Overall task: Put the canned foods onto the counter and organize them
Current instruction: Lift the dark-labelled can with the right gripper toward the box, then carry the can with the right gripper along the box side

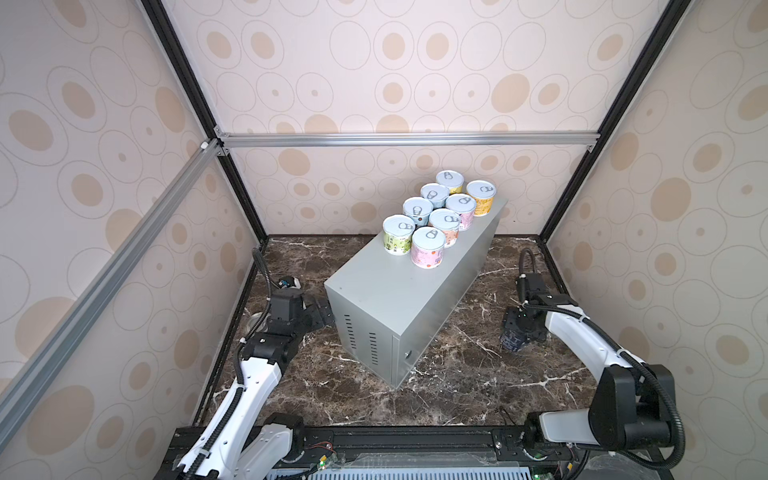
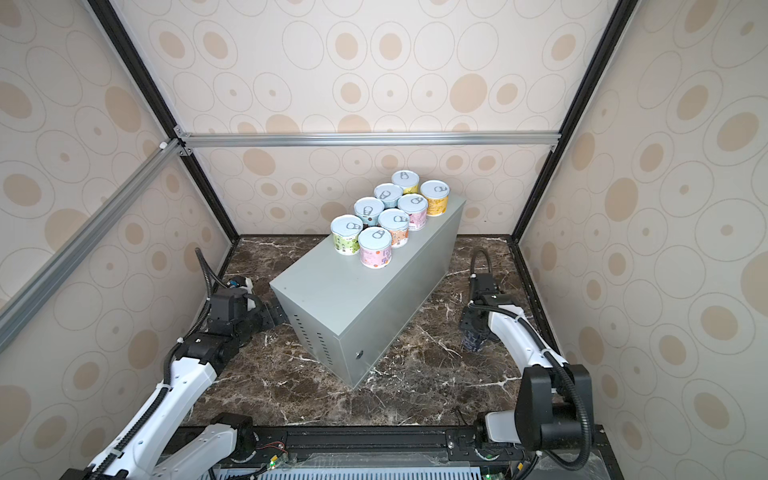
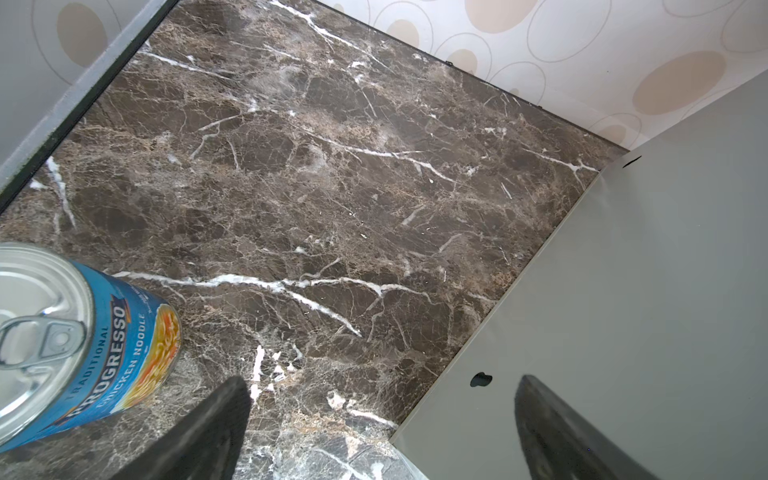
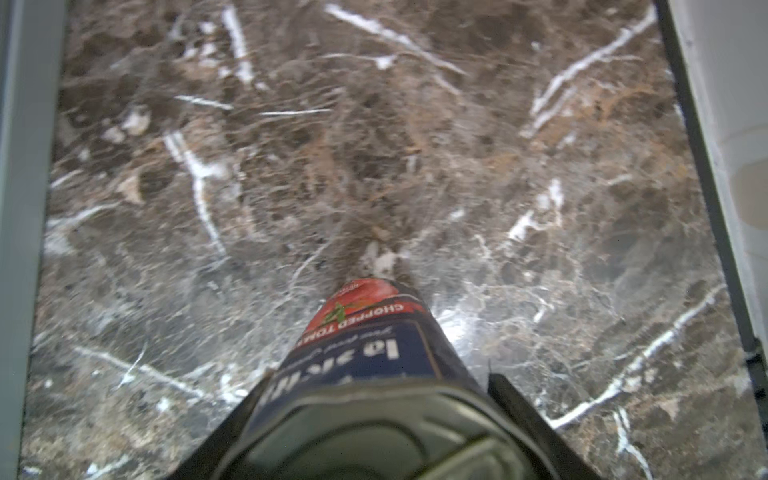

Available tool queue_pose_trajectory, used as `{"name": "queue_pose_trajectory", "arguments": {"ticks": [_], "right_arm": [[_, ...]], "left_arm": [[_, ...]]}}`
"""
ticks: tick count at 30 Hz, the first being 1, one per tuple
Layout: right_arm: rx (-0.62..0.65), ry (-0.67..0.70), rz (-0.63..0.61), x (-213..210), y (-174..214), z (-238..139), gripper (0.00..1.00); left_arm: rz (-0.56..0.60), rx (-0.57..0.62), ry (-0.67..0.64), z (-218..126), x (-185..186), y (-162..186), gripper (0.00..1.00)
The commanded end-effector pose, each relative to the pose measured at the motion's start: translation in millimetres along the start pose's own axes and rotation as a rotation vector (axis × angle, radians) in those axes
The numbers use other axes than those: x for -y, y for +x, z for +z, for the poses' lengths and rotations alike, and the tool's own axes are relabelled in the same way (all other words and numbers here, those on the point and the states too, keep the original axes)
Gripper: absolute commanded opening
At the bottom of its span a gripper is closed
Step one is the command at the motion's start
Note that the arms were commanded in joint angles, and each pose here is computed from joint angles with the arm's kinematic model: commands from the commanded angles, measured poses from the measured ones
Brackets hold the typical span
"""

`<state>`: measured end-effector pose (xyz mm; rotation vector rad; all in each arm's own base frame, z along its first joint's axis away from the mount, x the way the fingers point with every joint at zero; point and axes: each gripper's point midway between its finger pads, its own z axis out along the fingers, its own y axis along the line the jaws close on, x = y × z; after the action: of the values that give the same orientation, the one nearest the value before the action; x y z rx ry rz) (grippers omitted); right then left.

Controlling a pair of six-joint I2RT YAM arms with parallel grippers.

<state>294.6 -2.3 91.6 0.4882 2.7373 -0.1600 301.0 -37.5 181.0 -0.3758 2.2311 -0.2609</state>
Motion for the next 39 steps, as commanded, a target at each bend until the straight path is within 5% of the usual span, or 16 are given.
{"name": "queue_pose_trajectory", "arguments": {"ticks": [1, 8, 17, 32, 39], "right_arm": [[0.059, -0.007, -0.081, -29, -10, -13, 0.50], [0.072, -0.065, -0.197, -81, 11, -15, 0.50], [0.050, -0.089, -0.229, -92, 29, -6, 0.54], [0.087, -0.107, -0.255, -94, 26, -15, 0.95], [0.218, -0.134, -0.255, -92, 24, -29, 0.99]], "left_arm": [[0.005, 0.020, 0.098, -1, 20, -8, 0.99], [0.001, 0.022, 0.095, -1, 18, -8, 0.99], [-0.007, 0.020, 0.102, 0, 17, -8, 0.99], [-0.009, 0.017, 0.110, 1, 18, -6, 0.99], [-0.011, 0.017, 0.109, 1, 17, -6, 0.99]]}}
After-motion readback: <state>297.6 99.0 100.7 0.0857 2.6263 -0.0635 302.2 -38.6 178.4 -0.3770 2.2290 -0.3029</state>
